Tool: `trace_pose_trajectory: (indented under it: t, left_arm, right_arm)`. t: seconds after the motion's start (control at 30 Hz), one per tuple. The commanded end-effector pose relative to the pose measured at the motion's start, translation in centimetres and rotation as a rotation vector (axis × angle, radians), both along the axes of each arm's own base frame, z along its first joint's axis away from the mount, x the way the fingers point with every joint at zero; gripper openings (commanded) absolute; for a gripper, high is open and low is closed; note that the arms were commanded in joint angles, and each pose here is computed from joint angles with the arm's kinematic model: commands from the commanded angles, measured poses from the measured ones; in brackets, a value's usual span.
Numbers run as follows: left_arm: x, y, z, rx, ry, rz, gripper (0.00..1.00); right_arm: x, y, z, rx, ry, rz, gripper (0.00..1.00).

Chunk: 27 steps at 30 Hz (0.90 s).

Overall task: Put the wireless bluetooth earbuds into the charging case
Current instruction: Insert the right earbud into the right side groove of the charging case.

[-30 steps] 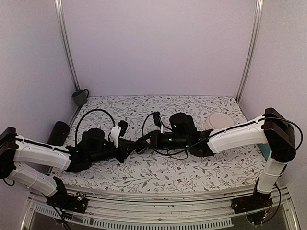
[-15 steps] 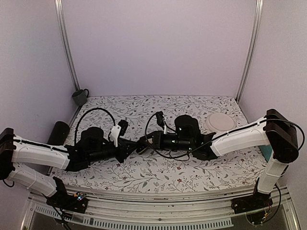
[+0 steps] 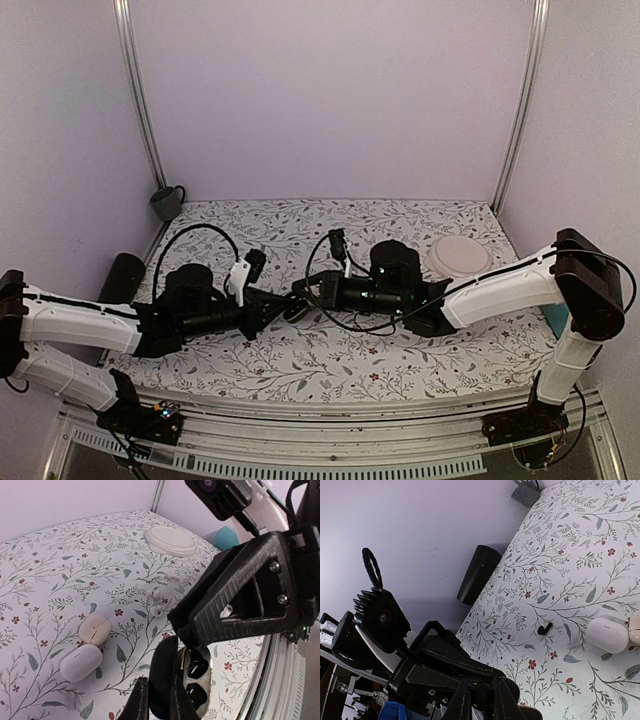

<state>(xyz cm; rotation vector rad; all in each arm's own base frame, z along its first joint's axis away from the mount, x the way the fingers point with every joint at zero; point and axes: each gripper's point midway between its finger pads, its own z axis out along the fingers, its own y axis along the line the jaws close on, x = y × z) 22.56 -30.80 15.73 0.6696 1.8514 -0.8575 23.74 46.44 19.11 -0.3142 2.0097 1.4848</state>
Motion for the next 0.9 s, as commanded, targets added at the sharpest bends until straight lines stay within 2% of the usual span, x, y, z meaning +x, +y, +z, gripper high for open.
trace_pose_trajectory:
  t: [0.0, 0.47, 0.87]
  left_arm:
    - [-0.1, -1.0, 3.4, -0.075, -0.044, -0.025, 0.00]
    - [0.5, -1.4, 2.6, -0.062, -0.004, -0.012, 0.00]
    - [0.7, -1.2, 2.6, -0.066, 0.000, -0.003, 0.00]
  right_arm:
    - [0.0, -0.5, 0.3, 0.018, -0.004, -0.005, 0.11]
    - [-0.9, -0.2, 1.0, 0.070, 0.009, 0.038, 0.11]
    - [-0.6, -1.2, 0.7, 0.061, 0.017, -0.007, 0.11]
